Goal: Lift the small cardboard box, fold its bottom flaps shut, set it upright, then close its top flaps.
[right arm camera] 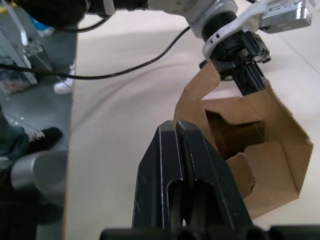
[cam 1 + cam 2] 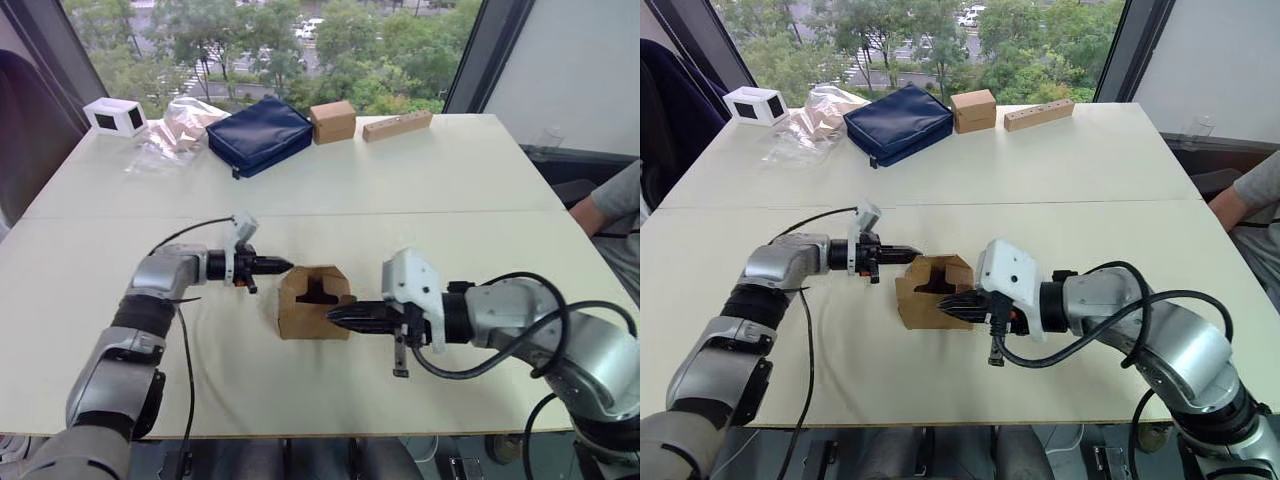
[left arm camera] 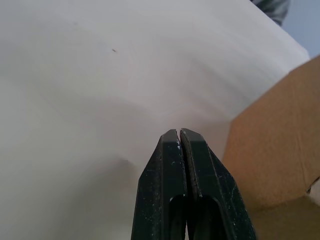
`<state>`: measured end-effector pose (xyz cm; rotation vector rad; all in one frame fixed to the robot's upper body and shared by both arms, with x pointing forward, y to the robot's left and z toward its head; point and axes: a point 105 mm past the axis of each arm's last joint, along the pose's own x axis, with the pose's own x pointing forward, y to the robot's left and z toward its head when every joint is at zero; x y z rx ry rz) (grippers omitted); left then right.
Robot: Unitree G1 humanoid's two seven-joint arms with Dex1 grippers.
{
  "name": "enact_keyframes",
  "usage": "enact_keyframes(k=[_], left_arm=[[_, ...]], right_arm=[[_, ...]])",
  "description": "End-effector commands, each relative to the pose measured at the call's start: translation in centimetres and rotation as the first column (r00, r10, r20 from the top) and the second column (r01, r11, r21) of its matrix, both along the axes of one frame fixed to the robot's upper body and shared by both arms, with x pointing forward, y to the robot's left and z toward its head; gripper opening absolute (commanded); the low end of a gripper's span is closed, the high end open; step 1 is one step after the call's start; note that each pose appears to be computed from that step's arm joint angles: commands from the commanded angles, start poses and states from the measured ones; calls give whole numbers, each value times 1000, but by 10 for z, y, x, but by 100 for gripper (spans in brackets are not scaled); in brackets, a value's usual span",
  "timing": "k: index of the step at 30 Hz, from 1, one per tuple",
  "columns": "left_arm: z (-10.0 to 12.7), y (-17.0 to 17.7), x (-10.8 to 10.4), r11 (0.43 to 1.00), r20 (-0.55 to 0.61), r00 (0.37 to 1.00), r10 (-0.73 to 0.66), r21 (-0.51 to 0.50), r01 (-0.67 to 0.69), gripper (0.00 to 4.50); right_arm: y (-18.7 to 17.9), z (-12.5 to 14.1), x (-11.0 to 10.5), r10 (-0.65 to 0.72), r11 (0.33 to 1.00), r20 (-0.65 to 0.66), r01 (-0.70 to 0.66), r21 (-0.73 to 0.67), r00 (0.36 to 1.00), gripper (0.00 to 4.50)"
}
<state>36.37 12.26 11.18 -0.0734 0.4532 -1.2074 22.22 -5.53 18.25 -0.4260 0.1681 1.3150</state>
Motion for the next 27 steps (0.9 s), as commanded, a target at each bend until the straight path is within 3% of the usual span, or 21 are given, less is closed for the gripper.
enact_keyframes(k=[1,11,27], left_arm=[[10,-4,-2,999,30,999,-43,-16,43,5],[7,-6,-13,998,25,999,-48,-30,49,5],[4,-7,-18,999,22,999,-33,-33,33,5]], right_arm=[[8,7,3,1,1000,65,-2,27,998,0],[15,3,18,-18,1000,75,16,25,997,0],[23,-26,29,-12,1000,76,13,-15,997,0]])
